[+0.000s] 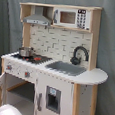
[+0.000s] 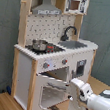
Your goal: Play with the kitchen
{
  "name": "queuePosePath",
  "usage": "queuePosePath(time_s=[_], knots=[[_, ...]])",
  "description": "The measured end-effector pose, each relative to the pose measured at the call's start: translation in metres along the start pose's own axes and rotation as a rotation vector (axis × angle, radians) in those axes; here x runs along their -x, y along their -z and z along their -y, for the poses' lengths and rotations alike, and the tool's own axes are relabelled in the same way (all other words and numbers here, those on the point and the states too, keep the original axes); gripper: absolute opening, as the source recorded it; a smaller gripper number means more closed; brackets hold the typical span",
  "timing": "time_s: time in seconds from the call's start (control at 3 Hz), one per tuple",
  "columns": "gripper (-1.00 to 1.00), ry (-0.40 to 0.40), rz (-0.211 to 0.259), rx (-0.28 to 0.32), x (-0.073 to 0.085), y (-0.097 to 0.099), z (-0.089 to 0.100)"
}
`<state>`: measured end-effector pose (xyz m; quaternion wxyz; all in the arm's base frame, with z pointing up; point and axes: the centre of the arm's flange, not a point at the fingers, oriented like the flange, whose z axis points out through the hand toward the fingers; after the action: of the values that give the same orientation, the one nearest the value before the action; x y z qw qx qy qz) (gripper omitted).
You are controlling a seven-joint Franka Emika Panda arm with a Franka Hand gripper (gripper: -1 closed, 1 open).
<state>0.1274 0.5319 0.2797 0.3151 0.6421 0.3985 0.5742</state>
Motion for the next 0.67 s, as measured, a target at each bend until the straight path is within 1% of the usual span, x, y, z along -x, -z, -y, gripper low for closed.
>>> queuePosePath(time_s=[0.33, 0.67], knots=[[1.00, -0.064, 0.073, 0.040, 0.011, -0.008, -0.001], [1.00, -0.106, 0.152, 0.096, 0.028, -0.018, -0.004]])
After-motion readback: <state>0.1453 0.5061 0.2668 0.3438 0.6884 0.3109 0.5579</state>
